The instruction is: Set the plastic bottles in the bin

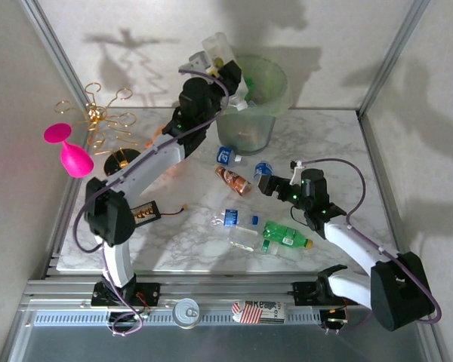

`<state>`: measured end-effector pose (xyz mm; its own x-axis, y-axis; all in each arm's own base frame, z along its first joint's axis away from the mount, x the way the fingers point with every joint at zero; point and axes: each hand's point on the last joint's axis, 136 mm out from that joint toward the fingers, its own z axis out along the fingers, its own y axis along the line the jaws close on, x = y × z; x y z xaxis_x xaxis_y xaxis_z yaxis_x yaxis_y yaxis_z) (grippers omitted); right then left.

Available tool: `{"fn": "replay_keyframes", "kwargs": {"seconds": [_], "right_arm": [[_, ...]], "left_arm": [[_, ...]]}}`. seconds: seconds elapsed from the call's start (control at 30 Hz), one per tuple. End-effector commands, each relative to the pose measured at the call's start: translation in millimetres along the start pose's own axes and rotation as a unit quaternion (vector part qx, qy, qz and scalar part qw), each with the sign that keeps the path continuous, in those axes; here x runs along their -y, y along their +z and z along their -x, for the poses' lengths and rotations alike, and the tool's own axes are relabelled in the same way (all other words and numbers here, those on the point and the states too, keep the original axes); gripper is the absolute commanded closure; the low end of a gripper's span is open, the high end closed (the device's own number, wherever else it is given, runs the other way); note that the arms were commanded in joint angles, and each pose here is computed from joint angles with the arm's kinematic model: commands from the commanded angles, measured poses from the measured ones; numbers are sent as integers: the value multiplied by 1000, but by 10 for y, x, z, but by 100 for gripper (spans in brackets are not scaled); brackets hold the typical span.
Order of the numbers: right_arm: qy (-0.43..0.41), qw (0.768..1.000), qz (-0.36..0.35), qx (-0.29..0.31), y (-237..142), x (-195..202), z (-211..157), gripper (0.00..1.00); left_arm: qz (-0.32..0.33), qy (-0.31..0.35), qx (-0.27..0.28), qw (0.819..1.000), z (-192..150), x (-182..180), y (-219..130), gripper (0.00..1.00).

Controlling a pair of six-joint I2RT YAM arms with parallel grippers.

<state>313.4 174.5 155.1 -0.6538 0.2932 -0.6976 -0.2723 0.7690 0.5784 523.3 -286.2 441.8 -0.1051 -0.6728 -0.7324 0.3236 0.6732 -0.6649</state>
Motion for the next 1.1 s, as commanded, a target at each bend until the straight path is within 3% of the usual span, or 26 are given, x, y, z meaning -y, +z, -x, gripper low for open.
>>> {"fn": "replay_keyframes", "kwargs": {"seconds": [0.0,0.23,0.47,0.63,0.7,0.83,0.87,1.07], "right_arm": [[9,999,30,11,-58,-122,13,1],[11,1000,16,13,-147,-58,-50,1],[19,1000,16,12,-177,-32,-110,1],[19,1000,12,13,-190,-19,-114,1],[18,1000,9,14,-191,-11,-108,1],[19,1000,8,14,-183,-18,-88,1],[20,1000,8,14,-180,-18,-86,1],[20,1000,3,13,-172,4,-93,1]], "left_arm": [[-11,14,0,1000,-14,40,244,48],[0,11,-4,1000,-208,-61,652,47],[18,14,12,1000,-312,-266,783,47],[25,14,13,1000,-355,-350,830,42],[24,14,11,1000,-365,-346,842,35],[27,14,13,999,-337,-338,836,4],[29,14,14,999,-317,-339,830,1],[21,25,0,999,-217,-218,746,0]]}}
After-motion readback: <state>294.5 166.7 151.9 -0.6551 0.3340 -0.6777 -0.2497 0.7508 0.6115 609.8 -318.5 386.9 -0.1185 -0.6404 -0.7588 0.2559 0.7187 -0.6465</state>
